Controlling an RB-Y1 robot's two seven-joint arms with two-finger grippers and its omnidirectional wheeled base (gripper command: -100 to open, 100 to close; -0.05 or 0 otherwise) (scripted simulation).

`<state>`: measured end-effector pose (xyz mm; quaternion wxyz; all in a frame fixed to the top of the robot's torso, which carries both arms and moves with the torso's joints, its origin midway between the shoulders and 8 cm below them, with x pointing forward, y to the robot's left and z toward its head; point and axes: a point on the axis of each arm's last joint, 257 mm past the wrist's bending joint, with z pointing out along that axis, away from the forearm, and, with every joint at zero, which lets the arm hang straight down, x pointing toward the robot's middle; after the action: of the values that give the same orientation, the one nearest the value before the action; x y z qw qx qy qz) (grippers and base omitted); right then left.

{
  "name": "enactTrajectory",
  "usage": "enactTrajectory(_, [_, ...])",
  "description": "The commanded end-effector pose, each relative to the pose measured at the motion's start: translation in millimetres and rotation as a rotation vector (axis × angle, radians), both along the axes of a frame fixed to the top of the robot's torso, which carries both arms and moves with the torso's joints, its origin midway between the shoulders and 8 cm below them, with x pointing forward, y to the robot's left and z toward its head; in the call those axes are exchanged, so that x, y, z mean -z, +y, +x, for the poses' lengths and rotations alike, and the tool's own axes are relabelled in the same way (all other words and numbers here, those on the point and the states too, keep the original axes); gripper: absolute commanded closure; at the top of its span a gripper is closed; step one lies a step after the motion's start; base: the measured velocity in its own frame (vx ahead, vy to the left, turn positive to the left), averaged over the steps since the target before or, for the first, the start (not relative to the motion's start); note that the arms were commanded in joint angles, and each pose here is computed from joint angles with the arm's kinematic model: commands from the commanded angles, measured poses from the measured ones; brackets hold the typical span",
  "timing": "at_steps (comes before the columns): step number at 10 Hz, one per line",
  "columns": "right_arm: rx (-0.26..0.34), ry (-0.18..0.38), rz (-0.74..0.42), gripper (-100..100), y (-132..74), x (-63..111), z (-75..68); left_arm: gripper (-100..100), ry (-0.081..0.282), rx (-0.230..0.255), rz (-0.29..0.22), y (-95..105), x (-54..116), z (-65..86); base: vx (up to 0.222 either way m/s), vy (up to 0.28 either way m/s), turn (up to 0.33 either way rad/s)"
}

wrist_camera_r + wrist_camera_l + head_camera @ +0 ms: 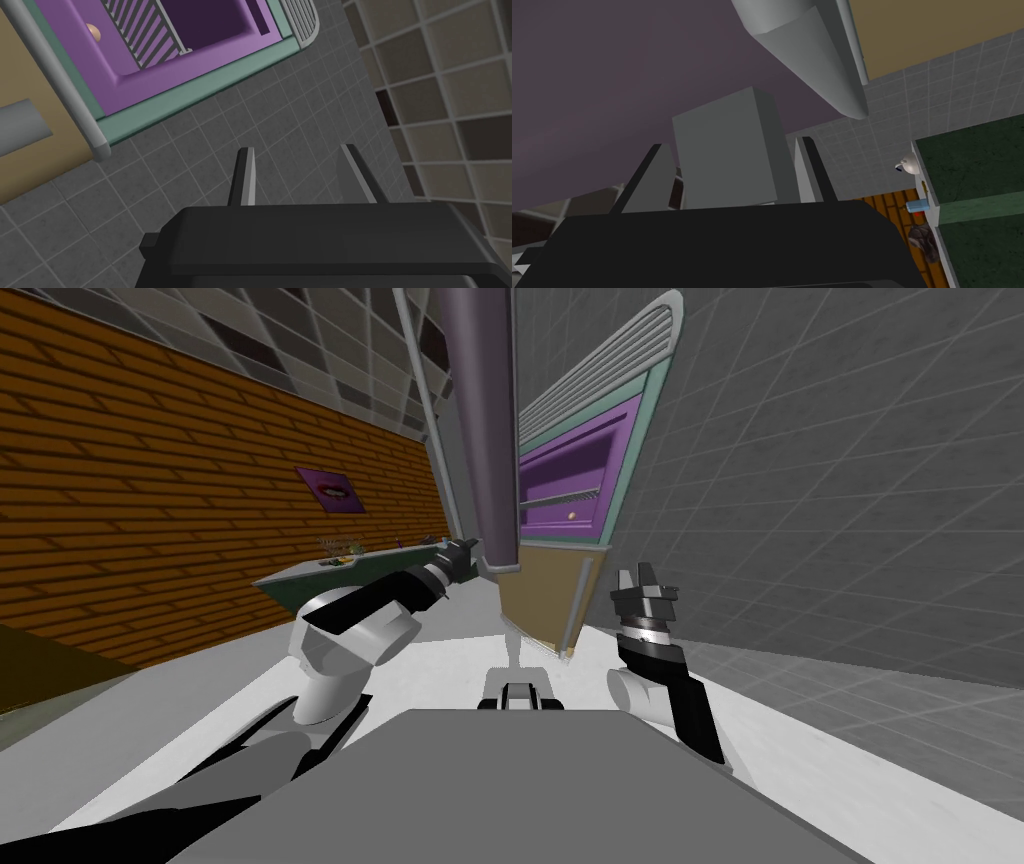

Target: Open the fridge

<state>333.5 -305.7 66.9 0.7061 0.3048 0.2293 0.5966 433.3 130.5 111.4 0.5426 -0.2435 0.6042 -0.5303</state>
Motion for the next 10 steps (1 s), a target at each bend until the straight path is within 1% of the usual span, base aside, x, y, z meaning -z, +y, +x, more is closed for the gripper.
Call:
enactTrajectory(1, [0.000,0.000,0.000,0,0,0.0,0.0,100,-0.008,0.044,-0.001,-13.2,-4.5,-3.9,-0.039,0.366,-0.117])
enactTrajectory(2, [0.000,0.000,0.000,0,0,-0.1,0.0,100,-0.008,0.044,-0.001,-13.2,-4.5,-3.9,-0.016,0.301,-0.085])
enactTrajectory(3, [0.000,0.000,0.000,0,0,0.0,0.0,100,-0.006,0.069,-0.002,-20.9,-3.9,-6.5,-0.010,0.330,-0.089])
enactTrajectory(4, [0.000,0.000,0.000,0,0,0.0,0.0,100,-0.006,0.069,-0.002,-20.9,-3.9,-6.5,-0.016,0.296,-0.061])
enactTrajectory(5, [0.000,0.000,0.000,0,0,0.0,0.0,100,-0.006,0.075,-0.002,-23.2,-4.2,-8.0,-0.015,0.116,-0.011])
enactTrajectory(6, [0.000,0.000,0.000,0,0,0.0,0.0,100,-0.011,0.102,-0.003,-31.0,-5.7,-11.2,0.035,0.214,-0.070])
enactTrajectory(7, [0.000,0.000,0.000,0,0,-0.1,0.0,100,-0.010,0.126,-0.004,-38.1,-5.5,-14.1,0.045,0.337,-0.153])
enactTrajectory(8, [0.000,0.000,0.000,0,0,0.0,0.0,100,-0.010,0.126,-0.004,-38.1,-5.5,-14.1,0.061,0.270,-0.074])
enactTrajectory(9, [0.000,0.000,0.000,0,0,0.0,0.0,100,-0.009,0.150,-0.004,-45.1,-5.2,-17.1,0.085,0.259,-0.074])
enactTrajectory(10, [0.000,0.000,0.000,0,0,0.0,0.0,100,-0.009,0.150,-0.004,-45.1,-5.2,-17.1,0.049,0.226,-0.053])
